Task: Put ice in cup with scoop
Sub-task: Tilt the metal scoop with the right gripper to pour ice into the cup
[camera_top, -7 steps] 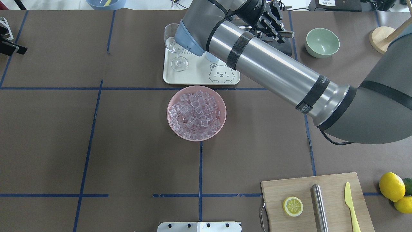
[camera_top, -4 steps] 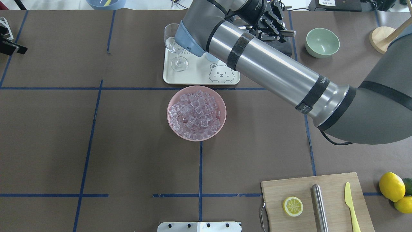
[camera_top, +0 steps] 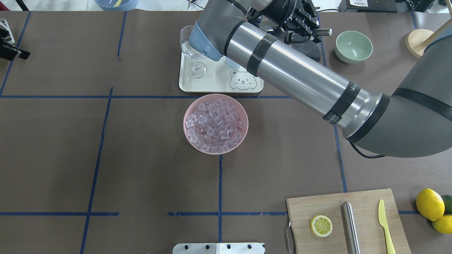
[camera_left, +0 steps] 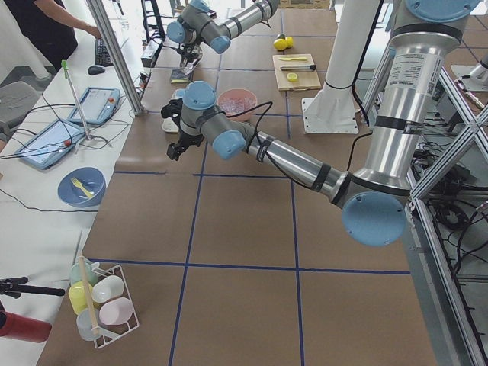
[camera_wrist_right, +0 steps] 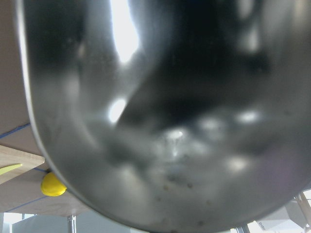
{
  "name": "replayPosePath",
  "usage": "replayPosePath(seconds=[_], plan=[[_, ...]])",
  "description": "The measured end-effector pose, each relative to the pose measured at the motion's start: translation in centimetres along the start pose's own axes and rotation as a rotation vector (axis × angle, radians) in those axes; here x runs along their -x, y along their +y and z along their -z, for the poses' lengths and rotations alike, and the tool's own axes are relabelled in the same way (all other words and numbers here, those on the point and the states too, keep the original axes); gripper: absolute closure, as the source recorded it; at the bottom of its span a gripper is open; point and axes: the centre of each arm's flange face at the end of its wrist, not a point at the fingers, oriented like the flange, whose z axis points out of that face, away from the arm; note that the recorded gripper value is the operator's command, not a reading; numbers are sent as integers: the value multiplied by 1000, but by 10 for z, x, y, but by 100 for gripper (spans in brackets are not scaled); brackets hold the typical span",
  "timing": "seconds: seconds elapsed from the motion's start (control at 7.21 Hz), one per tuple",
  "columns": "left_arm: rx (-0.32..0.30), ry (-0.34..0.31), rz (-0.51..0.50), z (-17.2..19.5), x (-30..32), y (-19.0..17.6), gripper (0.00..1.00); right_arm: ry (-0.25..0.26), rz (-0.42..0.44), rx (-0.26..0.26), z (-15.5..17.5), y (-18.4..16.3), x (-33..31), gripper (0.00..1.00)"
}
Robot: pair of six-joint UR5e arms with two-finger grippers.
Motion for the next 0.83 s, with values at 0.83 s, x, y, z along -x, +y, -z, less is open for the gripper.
replayPosePath(seconds=[0.83], plan=[[8, 1, -13, -1, 1, 1, 0, 12, -2, -10, -6, -1, 4, 100]])
